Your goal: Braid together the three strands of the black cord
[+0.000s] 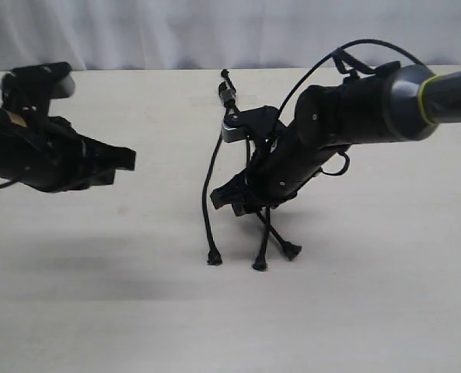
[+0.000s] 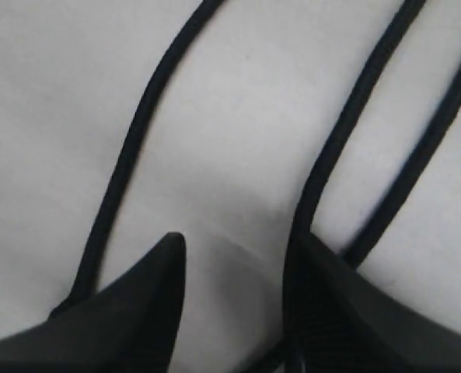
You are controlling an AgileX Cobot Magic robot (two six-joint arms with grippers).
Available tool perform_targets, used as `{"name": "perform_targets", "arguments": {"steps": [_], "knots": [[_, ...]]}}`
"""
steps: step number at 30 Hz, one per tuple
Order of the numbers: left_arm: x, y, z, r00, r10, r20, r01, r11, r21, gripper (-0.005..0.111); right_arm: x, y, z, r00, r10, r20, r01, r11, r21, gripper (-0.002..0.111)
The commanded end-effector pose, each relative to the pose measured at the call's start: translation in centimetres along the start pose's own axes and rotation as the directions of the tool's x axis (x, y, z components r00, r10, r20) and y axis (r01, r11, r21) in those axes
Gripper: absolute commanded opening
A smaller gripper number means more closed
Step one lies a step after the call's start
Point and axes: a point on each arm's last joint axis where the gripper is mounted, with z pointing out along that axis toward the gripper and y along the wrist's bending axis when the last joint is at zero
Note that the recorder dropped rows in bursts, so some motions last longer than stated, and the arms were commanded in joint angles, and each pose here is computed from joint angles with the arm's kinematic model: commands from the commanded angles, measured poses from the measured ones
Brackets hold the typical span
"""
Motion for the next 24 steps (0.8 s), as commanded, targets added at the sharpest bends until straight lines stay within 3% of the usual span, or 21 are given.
{"name": "perform_targets", "arguments": {"steps": [1, 6, 7, 9, 10, 13, 16, 18, 21, 24], "knots": [[-0.3, 2.3, -3.3, 1.000, -0.005, 0.030, 0.007, 0.997, -0.071, 0.000, -1.3, -0.7, 1.2, 0.996, -0.093, -0.009, 0.094, 0.992, 0.079, 0.043], [-0.4, 4.2, -5.5, 0.998, -0.035, 0.053, 0.041, 0.991, -0.129, 0.000, -0.7, -1.4, 3.0, 0.987, -0.142, -0.076, 0.151, 0.981, 0.119, 0.041], [-0.4, 4.5, -5.9, 0.998, -0.036, 0.055, 0.043, 0.989, -0.139, 0.000, -0.5, -1.6, 3.2, 0.982, -0.160, -0.098, 0.172, 0.977, 0.129, 0.033], [-0.2, 4.8, -6.7, 0.998, -0.031, 0.060, 0.040, 0.987, -0.153, 0.000, -0.7, -1.4, 2.5, 0.982, -0.159, -0.099, 0.172, 0.977, 0.129, 0.006], [-0.2, 4.7, -7.1, 0.998, -0.022, 0.064, 0.032, 0.987, -0.157, 0.000, -1.2, -1.2, 1.6, 0.987, -0.149, -0.067, 0.156, 0.980, 0.125, 0.004], [0.0, 4.5, -7.8, 0.997, -0.017, 0.071, 0.028, 0.988, -0.153, 0.000, -2.8, -0.1, -1.3, 0.996, -0.082, 0.029, 0.080, 0.994, 0.072, 0.004], [0.1, 4.4, -8.2, 0.997, -0.013, 0.081, 0.025, 0.988, -0.150, 0.000, -3.9, 2.3, -2.7, 0.991, 0.111, 0.081, -0.095, 0.979, -0.180, 0.004], [0.1, 4.4, -8.2, 0.997, -0.013, 0.081, 0.025, 0.988, -0.150, 0.000, -3.8, 4.4, -1.6, 0.987, 0.134, 0.089, -0.098, 0.940, -0.325, 0.004], [0.2, 4.4, -8.2, 0.997, -0.014, 0.074, 0.025, 0.988, -0.150, 0.000, -3.7, 6.1, 1.1, 0.974, 0.185, 0.131, -0.132, 0.934, -0.333, 0.007], [0.4, 4.4, -8.2, 0.998, -0.017, 0.057, 0.025, 0.988, -0.150, 0.000, -3.3, 6.5, 2.5, 0.972, 0.210, 0.107, -0.166, 0.932, -0.323, 0.022]]}}
